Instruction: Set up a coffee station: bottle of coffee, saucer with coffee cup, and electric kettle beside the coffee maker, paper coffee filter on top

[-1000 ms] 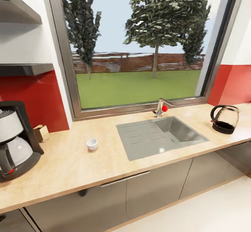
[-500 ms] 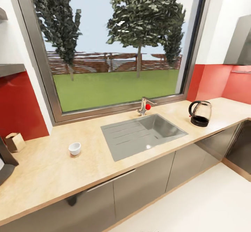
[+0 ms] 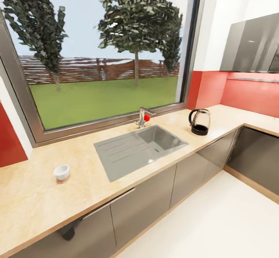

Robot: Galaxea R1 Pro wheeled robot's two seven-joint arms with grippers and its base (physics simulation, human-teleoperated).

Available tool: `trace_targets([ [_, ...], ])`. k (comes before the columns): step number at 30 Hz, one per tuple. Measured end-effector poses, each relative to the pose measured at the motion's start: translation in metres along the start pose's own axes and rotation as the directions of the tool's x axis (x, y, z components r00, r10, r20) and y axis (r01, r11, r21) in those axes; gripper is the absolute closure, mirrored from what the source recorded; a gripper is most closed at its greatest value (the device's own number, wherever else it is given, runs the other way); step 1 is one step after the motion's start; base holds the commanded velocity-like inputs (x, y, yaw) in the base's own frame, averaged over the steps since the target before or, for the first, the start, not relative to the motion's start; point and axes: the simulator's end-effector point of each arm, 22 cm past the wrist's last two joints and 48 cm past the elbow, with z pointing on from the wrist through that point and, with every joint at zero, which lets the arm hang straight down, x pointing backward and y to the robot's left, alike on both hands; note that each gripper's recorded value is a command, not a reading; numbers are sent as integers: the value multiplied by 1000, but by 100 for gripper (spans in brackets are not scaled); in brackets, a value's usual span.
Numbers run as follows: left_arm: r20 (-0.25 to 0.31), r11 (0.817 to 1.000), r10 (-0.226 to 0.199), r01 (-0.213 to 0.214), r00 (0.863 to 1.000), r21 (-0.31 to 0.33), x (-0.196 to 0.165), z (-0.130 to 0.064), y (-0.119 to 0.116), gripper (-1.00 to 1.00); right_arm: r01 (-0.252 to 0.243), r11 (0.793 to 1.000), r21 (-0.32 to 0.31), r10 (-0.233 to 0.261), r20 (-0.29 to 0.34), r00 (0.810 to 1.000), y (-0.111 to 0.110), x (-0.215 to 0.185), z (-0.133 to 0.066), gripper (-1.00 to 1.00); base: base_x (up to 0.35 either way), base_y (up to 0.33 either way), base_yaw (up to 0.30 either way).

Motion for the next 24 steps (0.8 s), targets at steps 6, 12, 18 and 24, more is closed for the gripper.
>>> trace_targets([
  [6,174,988,36,-62,984,143,-98,4,-60,-100,0,1000,0,0,0,1000,0,0,0,-100,0,0,-300],
  [12,371,935,-35,-100,928,340,-260,-10,-92,-100,0,1000,-1,0,0,1000,1,0,0,-100,0,0,-300],
  [18,417,879,-143,-78,898,470,-368,-29,-86,-100,0,1000,-1,0,0,1000,1,0,0,-100,0,0,-300],
  [24,446,831,-204,-86,872,549,-507,-64,-54,-100,-1,1000,-2,1,1,1000,2,0,0,-100,0,0,-300],
])
